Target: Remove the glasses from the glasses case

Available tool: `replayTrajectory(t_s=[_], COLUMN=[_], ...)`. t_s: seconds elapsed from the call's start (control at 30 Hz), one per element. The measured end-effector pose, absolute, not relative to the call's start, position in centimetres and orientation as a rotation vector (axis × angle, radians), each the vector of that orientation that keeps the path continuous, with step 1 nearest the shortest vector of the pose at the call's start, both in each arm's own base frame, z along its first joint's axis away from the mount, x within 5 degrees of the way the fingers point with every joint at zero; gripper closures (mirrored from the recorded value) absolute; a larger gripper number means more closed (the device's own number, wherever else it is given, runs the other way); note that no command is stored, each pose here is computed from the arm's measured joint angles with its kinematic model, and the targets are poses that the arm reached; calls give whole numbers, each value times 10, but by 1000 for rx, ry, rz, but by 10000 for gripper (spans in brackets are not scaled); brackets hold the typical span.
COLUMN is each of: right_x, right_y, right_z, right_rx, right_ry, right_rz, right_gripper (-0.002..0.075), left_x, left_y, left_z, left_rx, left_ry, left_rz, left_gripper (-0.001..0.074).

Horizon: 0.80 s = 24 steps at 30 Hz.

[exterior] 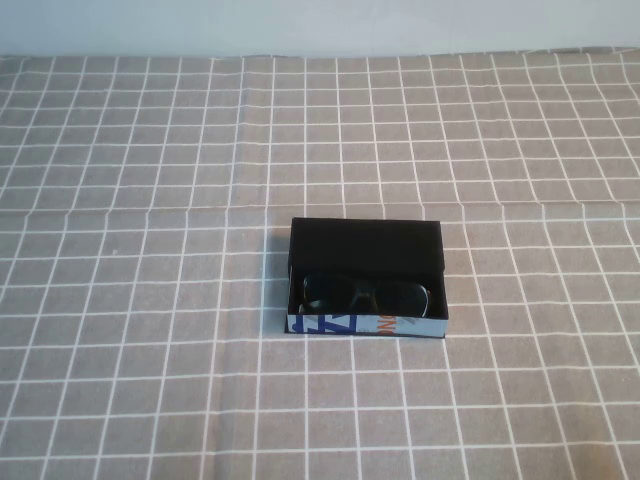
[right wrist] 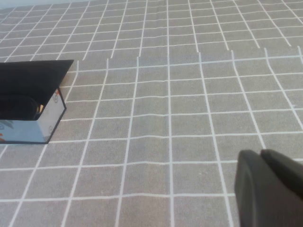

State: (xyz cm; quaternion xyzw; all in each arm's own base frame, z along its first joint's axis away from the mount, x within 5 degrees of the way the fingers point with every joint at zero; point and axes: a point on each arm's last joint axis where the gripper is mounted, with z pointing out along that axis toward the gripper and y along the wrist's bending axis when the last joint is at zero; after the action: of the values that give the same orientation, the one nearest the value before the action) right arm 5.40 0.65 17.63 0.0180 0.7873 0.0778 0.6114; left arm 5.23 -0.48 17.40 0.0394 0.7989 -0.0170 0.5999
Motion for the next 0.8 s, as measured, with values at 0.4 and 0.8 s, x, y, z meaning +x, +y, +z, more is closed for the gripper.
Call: replayTrajectory(t_s=[0.4,0.8], right_x=[54,54], right_y=[6,9], right_z=[176,177], right_rx=[41,91], right_ry=[1817,1816], right_rz=[180,253], right_gripper=[744,744], left_x=[52,52], left_y=[-5,-5], left_z=[174,174], left_rx=[91,91], left_ry=[1852,1852], left_rz=[-39,-39], left_gripper=[740,740])
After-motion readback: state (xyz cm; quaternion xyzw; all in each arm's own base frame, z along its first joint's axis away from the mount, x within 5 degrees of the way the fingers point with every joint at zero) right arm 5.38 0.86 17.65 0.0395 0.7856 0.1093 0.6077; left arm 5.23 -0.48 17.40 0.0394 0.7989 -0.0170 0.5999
